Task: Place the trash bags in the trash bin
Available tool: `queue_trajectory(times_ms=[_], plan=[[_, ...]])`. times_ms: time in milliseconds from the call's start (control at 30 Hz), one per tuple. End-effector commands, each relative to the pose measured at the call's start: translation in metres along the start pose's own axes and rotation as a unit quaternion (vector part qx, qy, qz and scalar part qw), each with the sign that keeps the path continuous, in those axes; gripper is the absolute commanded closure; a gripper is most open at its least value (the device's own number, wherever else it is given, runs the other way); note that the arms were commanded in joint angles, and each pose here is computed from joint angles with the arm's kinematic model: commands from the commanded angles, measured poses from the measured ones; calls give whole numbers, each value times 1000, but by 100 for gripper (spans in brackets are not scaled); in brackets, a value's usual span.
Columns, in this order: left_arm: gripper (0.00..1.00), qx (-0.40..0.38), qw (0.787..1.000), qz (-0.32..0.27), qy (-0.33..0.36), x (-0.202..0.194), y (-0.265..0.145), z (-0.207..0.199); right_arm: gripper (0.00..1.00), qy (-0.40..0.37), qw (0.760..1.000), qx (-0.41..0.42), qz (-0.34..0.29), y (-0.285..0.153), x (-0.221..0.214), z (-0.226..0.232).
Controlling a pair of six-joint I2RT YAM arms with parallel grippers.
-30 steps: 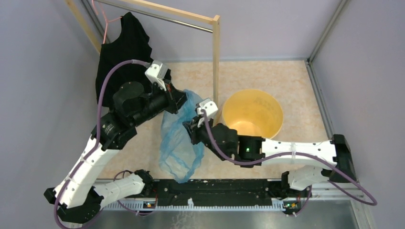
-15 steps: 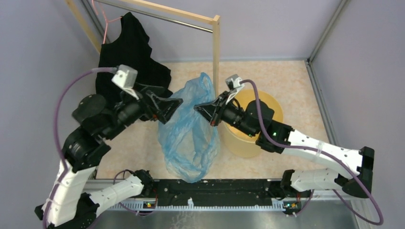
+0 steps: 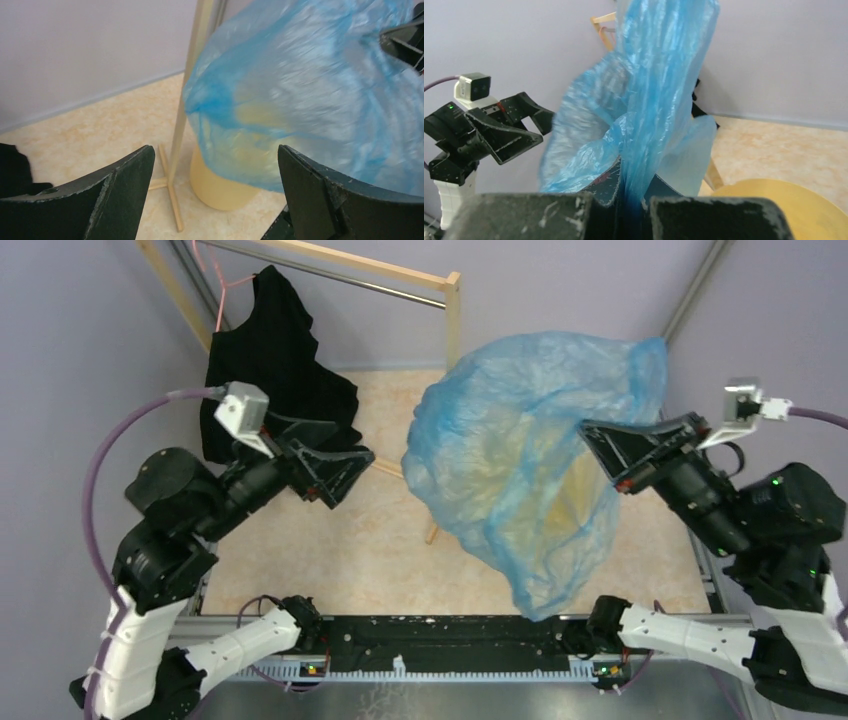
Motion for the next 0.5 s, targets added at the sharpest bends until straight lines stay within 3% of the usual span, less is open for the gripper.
queue_trajectory(times_ms=[0,233,467], plan=[[1,-79,995,54,-17,-19,40,-16,100,-52,993,-64,79,-32,-24,-30],[1,-158,980,108,-47,-51,92,-25,100,-89,979,-130,128,-68,-32,-59],[1,-172,979,108,-29,-69,139,-24,100,-188,934,-249,174,-73,-37,-97]])
Point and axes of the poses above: each gripper's point midway between its finger pads, its own y axis out along the fingers, its own z axis along the line the jaws close on, x = y × z, the point moved 4 cm from there along -y, back along the fingers, and after that the axes turned 10 degrees about -y, right-handed, at the moved point
